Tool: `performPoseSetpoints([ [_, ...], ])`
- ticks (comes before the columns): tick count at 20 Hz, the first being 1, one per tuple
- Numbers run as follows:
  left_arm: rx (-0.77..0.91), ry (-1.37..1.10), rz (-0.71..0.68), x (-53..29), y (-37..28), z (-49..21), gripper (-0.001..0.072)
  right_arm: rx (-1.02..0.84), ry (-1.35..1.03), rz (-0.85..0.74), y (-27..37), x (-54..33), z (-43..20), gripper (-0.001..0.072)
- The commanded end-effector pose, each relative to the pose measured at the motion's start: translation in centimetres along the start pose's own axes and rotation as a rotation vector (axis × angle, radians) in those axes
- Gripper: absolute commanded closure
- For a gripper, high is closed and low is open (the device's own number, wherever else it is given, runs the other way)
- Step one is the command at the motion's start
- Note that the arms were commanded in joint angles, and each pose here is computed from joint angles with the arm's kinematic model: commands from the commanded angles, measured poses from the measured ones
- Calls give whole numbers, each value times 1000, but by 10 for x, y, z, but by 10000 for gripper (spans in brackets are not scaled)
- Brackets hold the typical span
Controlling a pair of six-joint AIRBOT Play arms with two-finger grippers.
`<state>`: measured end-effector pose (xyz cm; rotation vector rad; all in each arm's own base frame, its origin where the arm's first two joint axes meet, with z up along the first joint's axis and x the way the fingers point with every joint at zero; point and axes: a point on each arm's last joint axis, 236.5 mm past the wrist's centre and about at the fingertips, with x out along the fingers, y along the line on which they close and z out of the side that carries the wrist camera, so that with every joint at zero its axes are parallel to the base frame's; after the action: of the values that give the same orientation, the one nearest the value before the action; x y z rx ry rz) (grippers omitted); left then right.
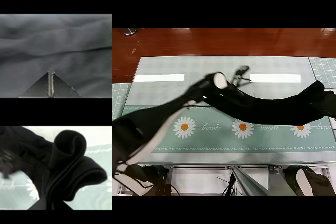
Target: Fold the shirts.
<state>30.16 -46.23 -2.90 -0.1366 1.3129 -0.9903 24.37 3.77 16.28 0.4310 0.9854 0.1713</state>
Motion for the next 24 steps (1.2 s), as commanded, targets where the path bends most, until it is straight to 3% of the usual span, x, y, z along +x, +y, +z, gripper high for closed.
performPoseSetpoints([
  [1, 3, 215, -96, 56, -52, -63, 678, 3, -5, 28, 9, -4, -3, 687],
  [5, 32, 302, -127, 78, -78, -99, 678, 1, -4, 29, 9, -4, -4, 687],
  [9, -8, 253, -138, 37, -56, -56, 678, 3, -4, 30, 9, -4, -3, 687],
  [14, -227, 3, -83, -113, 59, 32, 677, -47, 30, 244, 62, 17, 6, 687],
  [17, -305, -172, -19, -226, 112, 35, 677, -105, 38, 358, 108, 48, 21, 687],
  [20, -253, -331, 55, -306, 118, 6, 677, -150, 137, 413, 151, 109, 20, 687],
  [24, -224, -427, 113, -331, 98, -51, 677, -193, 266, 422, 195, 205, 7, 686],
])
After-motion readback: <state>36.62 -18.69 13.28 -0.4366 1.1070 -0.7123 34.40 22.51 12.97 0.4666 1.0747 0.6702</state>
